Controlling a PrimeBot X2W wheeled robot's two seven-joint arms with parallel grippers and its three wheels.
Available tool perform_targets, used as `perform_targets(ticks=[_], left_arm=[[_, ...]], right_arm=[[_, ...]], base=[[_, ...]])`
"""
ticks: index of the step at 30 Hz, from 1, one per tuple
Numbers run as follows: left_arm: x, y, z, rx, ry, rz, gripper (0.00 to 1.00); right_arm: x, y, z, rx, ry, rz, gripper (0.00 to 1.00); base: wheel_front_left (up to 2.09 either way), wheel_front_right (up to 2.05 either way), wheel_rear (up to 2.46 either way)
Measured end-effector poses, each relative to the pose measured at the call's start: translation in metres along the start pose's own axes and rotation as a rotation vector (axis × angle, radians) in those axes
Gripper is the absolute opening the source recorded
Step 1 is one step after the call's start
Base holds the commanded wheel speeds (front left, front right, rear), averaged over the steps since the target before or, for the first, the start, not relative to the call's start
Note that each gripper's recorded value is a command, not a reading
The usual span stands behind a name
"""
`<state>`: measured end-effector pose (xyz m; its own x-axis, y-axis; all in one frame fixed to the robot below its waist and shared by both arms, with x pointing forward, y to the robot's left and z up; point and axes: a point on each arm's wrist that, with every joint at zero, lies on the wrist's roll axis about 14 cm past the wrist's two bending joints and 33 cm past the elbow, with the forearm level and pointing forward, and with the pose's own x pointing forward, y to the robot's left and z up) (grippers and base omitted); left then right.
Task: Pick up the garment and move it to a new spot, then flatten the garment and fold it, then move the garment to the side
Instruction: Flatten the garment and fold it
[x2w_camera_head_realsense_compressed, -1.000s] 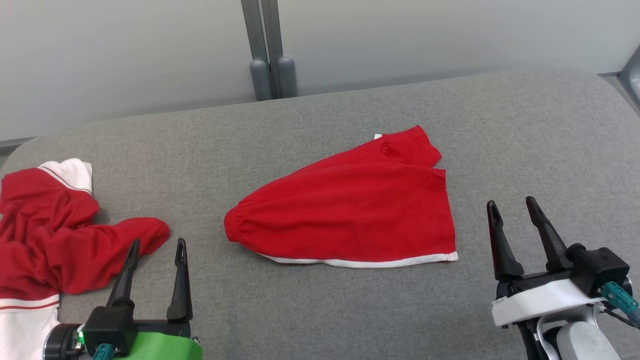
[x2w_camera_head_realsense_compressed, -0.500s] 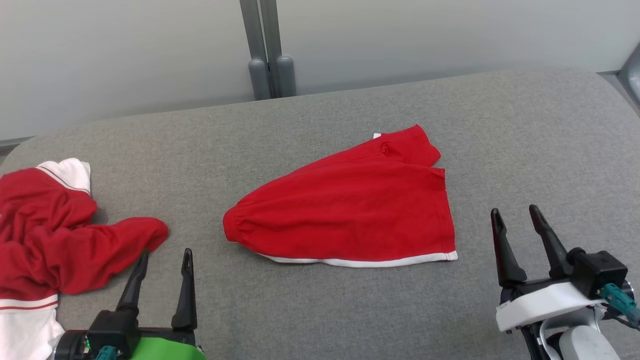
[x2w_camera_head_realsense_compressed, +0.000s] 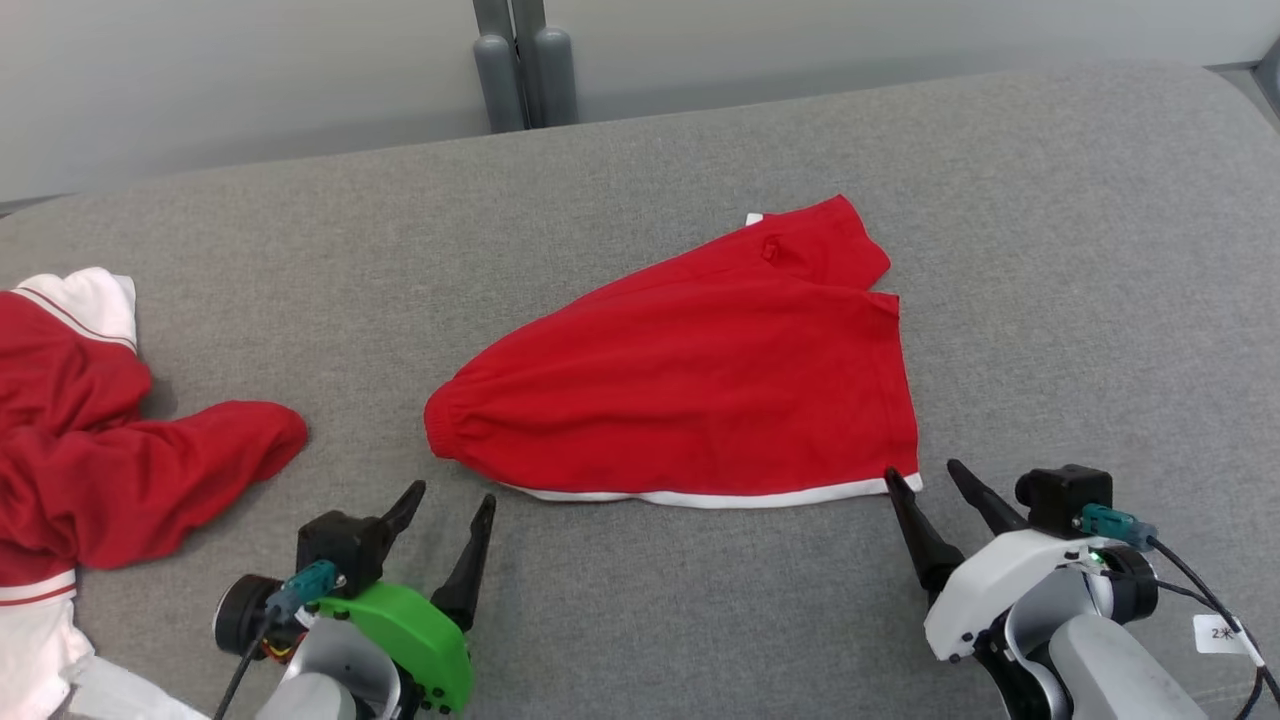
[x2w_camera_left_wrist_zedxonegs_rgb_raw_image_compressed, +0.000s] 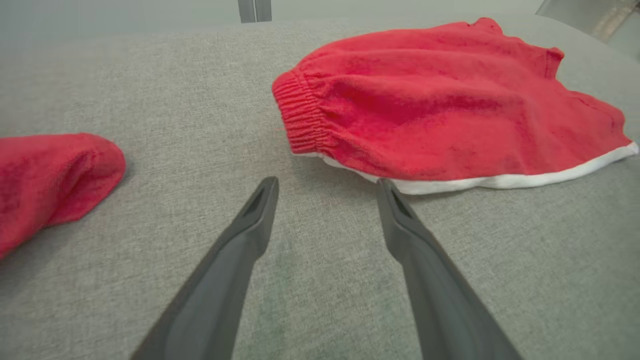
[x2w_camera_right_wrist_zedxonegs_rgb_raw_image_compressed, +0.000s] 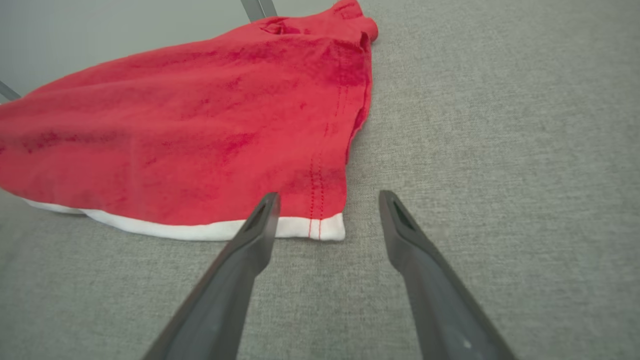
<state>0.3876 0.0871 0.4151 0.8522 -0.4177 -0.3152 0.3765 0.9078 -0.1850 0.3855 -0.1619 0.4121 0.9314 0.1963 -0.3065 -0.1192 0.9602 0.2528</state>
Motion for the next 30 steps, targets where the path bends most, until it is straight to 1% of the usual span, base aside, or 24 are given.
perform_targets(ticks=[7,16,22,23,24,25,26,30], left_arm=[[0.020,0.000,-0.003,0.002,0.020,-0.046,1.00],[0.035,0.008,-0.009,0.000,0.056,-0.049,1.00],[0.041,0.008,-0.007,0.001,0.047,-0.065,1.00],[0.041,0.007,-0.007,0.002,0.047,-0.068,1.00],[0.042,0.007,-0.007,0.001,0.046,-0.069,0.89],[0.042,0.006,-0.008,0.001,0.048,-0.073,0.42],[0.042,0.005,-0.007,0.002,0.045,-0.076,0.00],[0.039,0.002,-0.007,-0.002,0.038,-0.087,0.00]], right_arm=[[0.011,0.003,-0.023,0.021,0.087,0.021,1.00],[0.019,0.006,-0.028,0.025,0.091,0.039,1.00],[0.023,0.010,-0.029,0.027,0.084,0.055,1.00],[0.023,0.012,-0.029,0.029,0.082,0.060,0.91],[0.023,0.013,-0.029,0.031,0.081,0.063,0.47],[0.023,0.014,-0.030,0.032,0.083,0.066,0.17],[0.023,0.015,-0.030,0.034,0.081,0.069,0.00],[0.022,0.021,-0.028,0.038,0.068,0.089,0.00]], base=[[0.00,0.00,0.00],[0.00,0.00,0.00],[0.00,0.00,0.00],[0.00,0.00,0.00],[0.00,0.00,0.00],[0.00,0.00,0.00],[0.00,0.00,0.00],[0.00,0.00,0.00]])
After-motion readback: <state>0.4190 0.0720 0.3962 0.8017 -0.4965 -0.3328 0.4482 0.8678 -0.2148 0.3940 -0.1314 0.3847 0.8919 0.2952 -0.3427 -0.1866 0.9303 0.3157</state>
